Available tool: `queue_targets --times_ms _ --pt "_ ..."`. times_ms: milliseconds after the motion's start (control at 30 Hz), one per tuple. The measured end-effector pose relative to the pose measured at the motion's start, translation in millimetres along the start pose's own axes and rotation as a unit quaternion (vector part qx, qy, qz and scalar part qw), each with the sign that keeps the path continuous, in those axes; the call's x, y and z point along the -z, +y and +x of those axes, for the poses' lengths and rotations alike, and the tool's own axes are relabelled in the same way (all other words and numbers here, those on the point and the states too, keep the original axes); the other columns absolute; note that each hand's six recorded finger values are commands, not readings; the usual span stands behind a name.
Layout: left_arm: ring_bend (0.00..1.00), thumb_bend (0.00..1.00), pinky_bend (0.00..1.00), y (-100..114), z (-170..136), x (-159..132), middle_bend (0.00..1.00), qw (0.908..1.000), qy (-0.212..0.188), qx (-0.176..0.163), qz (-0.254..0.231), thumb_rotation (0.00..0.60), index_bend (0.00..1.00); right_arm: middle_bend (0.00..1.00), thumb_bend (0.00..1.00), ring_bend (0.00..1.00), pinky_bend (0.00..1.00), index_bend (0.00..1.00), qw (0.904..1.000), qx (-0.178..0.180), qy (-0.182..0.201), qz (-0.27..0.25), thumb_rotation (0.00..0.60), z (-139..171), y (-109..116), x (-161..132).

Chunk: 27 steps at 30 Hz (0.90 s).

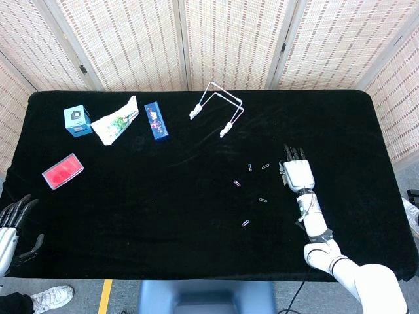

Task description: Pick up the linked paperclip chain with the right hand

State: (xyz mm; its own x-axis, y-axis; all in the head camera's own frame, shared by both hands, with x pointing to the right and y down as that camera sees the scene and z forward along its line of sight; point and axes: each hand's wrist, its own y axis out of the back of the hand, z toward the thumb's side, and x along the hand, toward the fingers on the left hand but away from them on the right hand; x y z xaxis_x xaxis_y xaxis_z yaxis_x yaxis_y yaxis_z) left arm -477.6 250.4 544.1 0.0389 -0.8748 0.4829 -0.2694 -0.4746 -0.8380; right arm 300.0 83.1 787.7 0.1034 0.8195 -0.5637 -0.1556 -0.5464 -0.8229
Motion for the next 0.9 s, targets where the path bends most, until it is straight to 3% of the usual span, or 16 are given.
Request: queue_targets --times_ms 300,600,900 --pt "0.00 0.52 0.00 -0.2 1.2 2.2 0.00 1.0000 0.003 0.000 0.003 0.600 0.00 0.01 0.47 0.00 0.00 0.68 1.0000 0.008 0.000 -0.004 0.600 -1.3 -0.4 -1.5" --pt "0.00 0.52 0.00 -1.0 1.3 1.7 0.00 1.0000 0.002 0.001 0.006 0.600 0.00 0.13 0.47 0.00 0.00 0.84 0.9994 0.034 0.009 0.000 0.600 0.6 6.9 -5.1" --pt "0.00 0.52 0.00 -0.8 0.5 0.8 0.00 1.0000 0.000 0.000 0.005 0.600 0.00 0.17 0.48 0.00 0.00 0.88 0.9981 0.058 0.020 -0.006 0.600 5.1 16.2 -10.9"
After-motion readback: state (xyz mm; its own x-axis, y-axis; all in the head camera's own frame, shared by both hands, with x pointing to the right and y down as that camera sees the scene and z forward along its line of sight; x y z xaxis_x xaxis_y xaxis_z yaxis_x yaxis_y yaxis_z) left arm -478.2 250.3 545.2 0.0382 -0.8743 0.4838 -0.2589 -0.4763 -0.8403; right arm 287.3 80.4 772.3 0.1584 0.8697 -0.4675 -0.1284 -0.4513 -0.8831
